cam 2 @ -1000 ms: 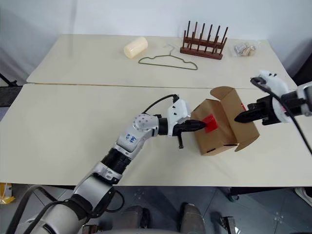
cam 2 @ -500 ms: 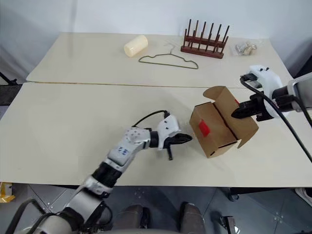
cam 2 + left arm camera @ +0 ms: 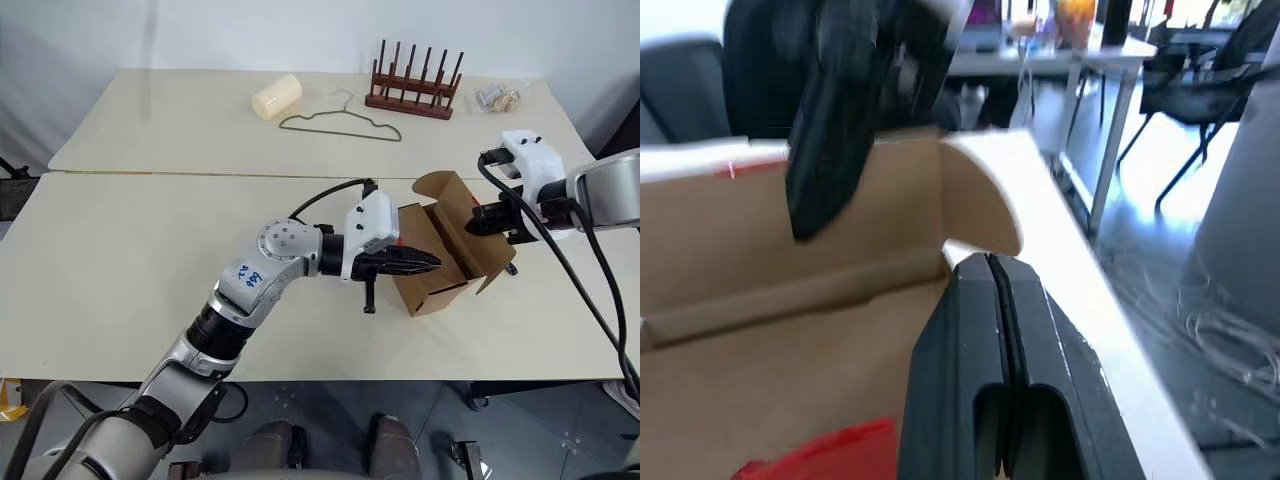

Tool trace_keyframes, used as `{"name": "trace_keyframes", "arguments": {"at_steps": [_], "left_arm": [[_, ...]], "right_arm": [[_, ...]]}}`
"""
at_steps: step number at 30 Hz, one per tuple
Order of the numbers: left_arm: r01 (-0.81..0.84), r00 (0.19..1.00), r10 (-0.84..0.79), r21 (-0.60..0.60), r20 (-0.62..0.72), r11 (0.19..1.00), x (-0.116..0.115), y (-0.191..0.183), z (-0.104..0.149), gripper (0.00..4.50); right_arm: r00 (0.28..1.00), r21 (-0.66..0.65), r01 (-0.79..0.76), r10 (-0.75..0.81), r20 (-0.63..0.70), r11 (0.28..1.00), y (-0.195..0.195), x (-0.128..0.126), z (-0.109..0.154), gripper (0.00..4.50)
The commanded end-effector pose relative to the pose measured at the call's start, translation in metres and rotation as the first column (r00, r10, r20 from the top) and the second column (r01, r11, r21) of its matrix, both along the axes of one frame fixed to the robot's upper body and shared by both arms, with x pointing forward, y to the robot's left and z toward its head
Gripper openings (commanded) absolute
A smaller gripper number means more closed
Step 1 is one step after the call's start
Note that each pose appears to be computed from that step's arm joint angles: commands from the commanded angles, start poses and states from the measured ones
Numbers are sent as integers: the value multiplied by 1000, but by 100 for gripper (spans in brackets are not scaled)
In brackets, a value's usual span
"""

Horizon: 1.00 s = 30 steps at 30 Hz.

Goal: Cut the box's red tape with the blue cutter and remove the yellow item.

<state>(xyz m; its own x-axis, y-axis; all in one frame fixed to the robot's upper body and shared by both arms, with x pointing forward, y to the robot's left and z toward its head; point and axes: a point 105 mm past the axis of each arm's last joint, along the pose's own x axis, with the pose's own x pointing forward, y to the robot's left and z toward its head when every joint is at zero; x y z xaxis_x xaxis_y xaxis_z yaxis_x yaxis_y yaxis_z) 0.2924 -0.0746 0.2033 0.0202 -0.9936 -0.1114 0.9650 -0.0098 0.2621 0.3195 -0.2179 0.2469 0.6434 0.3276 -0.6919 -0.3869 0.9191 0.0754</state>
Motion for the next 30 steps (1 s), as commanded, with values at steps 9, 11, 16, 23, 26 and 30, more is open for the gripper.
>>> {"name": "trace_keyframes", "arguments": {"at_steps": [9, 11, 16, 23, 26, 30], "left_arm": [[-29, 999, 29, 0, 29, 1000, 0, 5, 2, 0], [-52, 998, 52, 5, 38, 999, 5, 3, 1, 0], [-75, 996, 74, 10, 39, 997, 10, -2, -2, 0], [-61, 997, 60, 21, 55, 998, 12, -16, -4, 0], [-54, 997, 53, 23, 58, 998, 13, -22, -4, 0], [-28, 999, 25, 75, 33, 997, 10, -25, -14, 0]], "right_arm": [[996, 104, -40, 48, -79, 994, 24, -12, -16, 4], [997, 92, -11, 18, -77, 996, 20, -11, -20, 4], [997, 115, 14, -6, -73, 993, 21, -11, -22, 4], [997, 127, 19, -10, -74, 992, 25, -13, -22, 4], [997, 102, 31, -24, -71, 994, 20, -13, -20, 4], [997, 70, 23, -18, -72, 997, 17, -13, -19, 4]]}}
